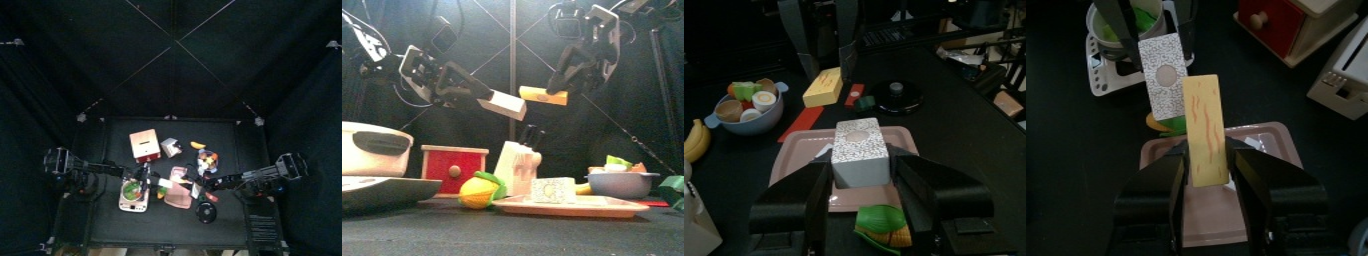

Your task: Place egg block near salmon

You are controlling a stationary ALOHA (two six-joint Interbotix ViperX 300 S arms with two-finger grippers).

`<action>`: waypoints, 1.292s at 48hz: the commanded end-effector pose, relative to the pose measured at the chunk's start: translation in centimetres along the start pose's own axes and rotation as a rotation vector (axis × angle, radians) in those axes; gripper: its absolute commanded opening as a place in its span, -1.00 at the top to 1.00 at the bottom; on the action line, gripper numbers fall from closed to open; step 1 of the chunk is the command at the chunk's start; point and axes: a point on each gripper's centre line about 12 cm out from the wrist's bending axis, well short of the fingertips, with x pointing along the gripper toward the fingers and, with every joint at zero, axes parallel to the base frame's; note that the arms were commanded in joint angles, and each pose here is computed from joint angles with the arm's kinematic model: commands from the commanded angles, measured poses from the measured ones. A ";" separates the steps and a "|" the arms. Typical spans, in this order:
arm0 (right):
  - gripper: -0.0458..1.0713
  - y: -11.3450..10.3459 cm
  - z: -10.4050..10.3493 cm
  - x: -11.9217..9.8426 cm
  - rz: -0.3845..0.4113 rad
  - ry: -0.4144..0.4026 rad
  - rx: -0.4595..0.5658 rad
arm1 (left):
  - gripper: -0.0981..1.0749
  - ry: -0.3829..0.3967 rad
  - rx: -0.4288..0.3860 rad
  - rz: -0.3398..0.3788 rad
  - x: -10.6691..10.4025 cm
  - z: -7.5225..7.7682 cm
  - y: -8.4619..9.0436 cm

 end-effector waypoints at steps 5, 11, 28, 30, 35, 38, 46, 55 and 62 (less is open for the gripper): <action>0.09 -0.4 -0.6 -1.5 -0.014 0.012 0.056 | -0.12 -0.029 0.007 0.006 -0.1 0.9 0.2; 0.09 -0.9 -2.2 -2.4 -0.050 0.065 0.115 | -0.12 -0.026 0.006 0.005 -0.2 0.7 0.2; 0.09 -1.4 -9.8 -4.8 -0.186 0.379 0.304 | -0.12 -0.021 0.004 0.001 -0.3 0.6 0.0; 0.09 -1.2 -10.8 -5.2 -0.210 0.430 0.314 | -0.12 -0.021 0.005 0.001 -0.2 0.6 0.0; 0.09 -0.6 -12.5 -6.1 -0.238 0.516 0.324 | -0.12 -0.021 0.004 0.001 -0.3 0.6 0.0; 0.09 -0.2 -13.2 -6.6 -0.250 0.554 0.319 | -0.12 -0.021 0.006 0.001 -0.2 0.6 0.0; 0.06 -0.5 -14.5 -7.0 -0.303 0.621 0.322 | -0.12 -0.020 0.004 0.001 -0.3 0.5 0.0; -0.04 -0.9 -15.5 -6.4 -0.336 0.641 0.295 | -0.12 -0.015 0.004 0.003 -0.3 0.4 0.0; -0.32 -1.0 -15.6 -6.0 -0.349 0.633 0.264 | -0.12 -0.014 0.004 0.002 -0.3 0.4 0.0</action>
